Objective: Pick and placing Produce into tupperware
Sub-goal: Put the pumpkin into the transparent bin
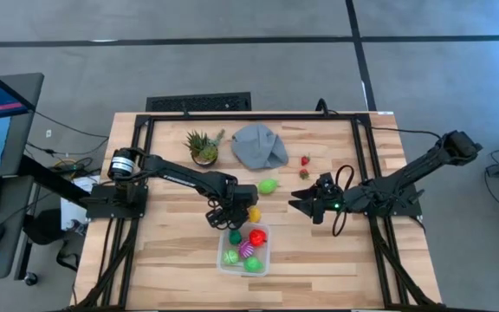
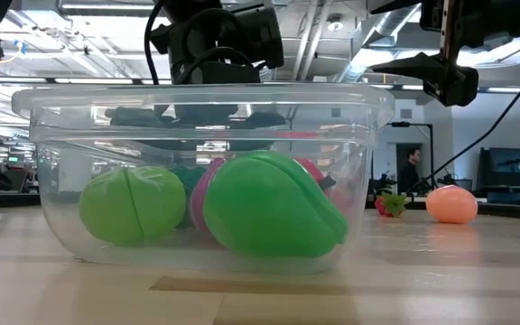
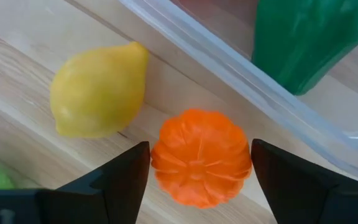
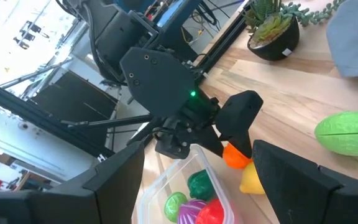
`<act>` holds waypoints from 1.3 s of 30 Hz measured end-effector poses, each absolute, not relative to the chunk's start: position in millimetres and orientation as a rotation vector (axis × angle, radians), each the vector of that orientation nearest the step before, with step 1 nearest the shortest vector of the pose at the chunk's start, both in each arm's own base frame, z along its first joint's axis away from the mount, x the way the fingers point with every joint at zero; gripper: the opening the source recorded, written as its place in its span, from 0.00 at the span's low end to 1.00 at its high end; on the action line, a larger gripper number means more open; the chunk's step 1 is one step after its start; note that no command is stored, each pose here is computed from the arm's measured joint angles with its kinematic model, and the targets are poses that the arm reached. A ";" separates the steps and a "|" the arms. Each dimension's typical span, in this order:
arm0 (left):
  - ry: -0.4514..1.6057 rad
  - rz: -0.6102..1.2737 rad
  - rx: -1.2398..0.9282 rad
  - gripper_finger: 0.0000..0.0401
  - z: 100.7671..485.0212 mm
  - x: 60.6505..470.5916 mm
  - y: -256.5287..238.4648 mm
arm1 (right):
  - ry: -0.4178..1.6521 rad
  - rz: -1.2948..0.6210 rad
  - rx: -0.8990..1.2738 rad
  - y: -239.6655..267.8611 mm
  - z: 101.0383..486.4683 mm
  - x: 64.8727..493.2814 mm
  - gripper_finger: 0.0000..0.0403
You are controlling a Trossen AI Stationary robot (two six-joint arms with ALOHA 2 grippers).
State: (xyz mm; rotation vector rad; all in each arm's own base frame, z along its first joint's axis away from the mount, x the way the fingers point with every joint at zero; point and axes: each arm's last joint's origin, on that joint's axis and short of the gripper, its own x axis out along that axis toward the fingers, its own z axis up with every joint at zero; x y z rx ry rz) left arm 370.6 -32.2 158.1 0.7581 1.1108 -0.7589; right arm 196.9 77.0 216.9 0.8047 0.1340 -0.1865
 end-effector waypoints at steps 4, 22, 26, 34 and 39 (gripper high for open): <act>1.125 -0.765 0.754 0.67 157.7 369.2 -32.1 | 0.133 -0.186 0.806 77.0 217.0 196.9 0.80; 1.148 -0.751 0.723 0.67 157.3 367.9 -31.2 | 0.126 -0.184 0.819 77.1 217.7 197.0 0.80; 1.148 -0.750 0.713 0.68 157.3 368.0 -30.3 | 0.127 -0.184 0.819 77.1 217.7 197.0 0.80; 1.140 -0.760 0.713 0.74 157.5 368.2 -30.0 | 0.127 -0.184 0.818 77.1 217.6 197.0 0.80; 1.130 -0.787 0.746 0.75 157.3 367.9 -30.0 | 0.127 -0.184 0.817 77.1 217.6 197.0 0.80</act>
